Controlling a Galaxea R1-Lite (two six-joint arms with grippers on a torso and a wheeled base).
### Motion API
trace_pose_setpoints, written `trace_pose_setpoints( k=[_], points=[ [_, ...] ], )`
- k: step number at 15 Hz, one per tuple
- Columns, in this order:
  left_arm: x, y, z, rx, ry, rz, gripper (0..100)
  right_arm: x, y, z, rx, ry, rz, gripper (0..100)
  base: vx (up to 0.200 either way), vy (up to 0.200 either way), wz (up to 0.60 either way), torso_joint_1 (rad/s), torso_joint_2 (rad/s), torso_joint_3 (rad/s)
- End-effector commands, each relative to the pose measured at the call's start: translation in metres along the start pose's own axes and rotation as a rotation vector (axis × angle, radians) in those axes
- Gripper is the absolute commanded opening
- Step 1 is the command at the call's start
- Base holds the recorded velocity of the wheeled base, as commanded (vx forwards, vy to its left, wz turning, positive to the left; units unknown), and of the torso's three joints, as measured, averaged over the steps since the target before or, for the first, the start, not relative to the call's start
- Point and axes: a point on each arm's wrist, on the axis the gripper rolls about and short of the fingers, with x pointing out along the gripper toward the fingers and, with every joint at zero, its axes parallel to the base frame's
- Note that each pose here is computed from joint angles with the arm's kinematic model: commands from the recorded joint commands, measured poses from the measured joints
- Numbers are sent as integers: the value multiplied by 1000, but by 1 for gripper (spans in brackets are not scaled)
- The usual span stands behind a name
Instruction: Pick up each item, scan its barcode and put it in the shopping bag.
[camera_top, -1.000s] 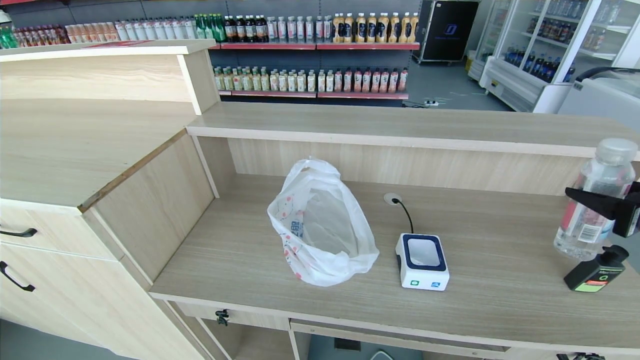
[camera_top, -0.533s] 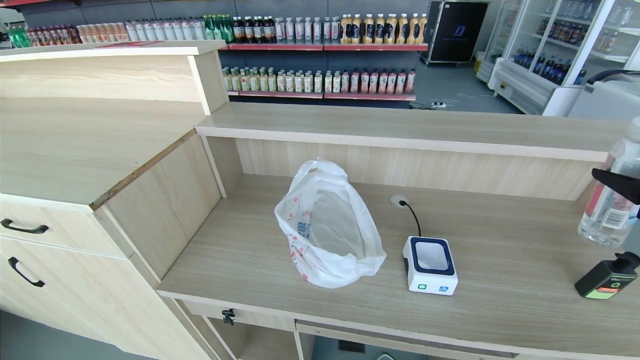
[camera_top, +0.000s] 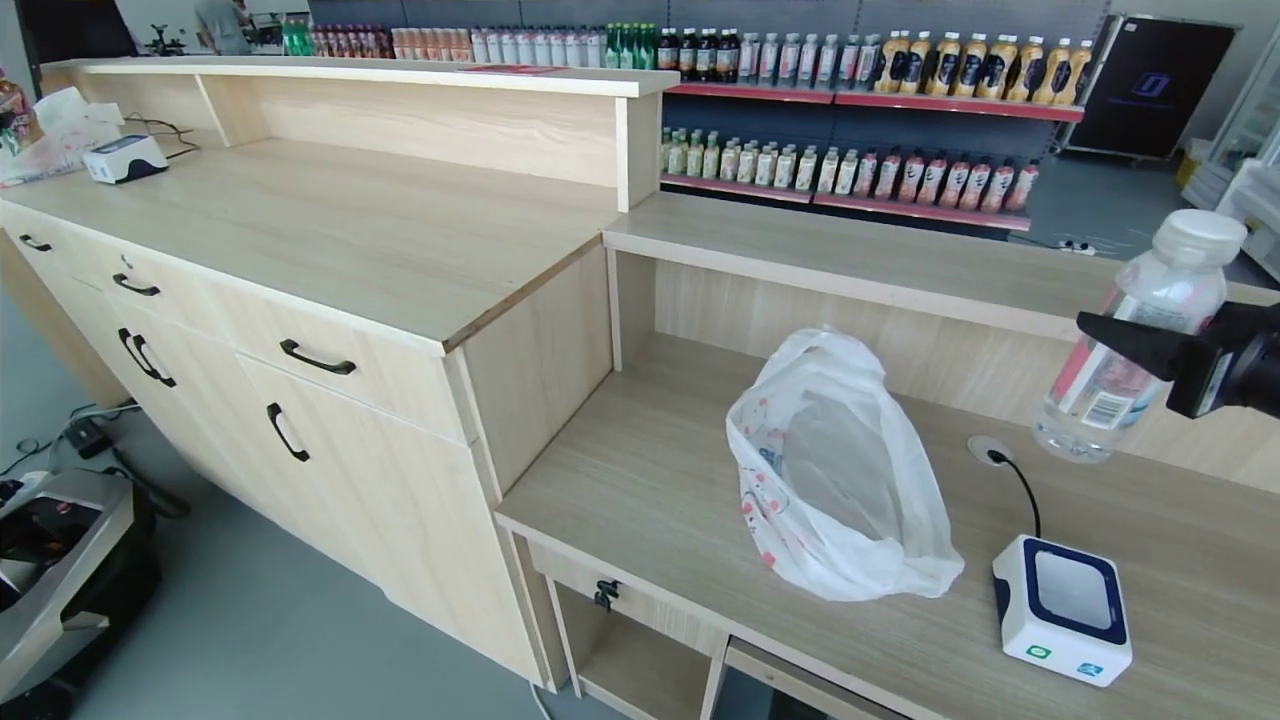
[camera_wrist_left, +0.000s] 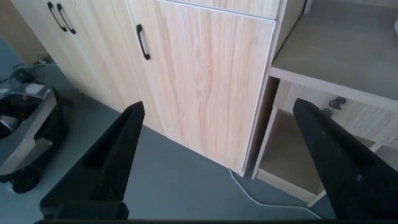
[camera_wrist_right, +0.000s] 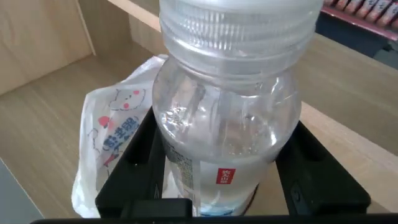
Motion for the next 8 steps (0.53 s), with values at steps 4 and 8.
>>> trace_pose_setpoints(
  k=[4, 8],
  points=[
    [0, 0, 0, 0, 1, 1, 100, 69, 19, -49, 84, 54, 128, 0, 0, 0, 0, 0, 0, 0],
    [0, 0, 0, 0, 0, 1, 100, 127, 31, -103, 63, 6, 163, 0, 0, 0, 0, 0, 0, 0]
  ],
)
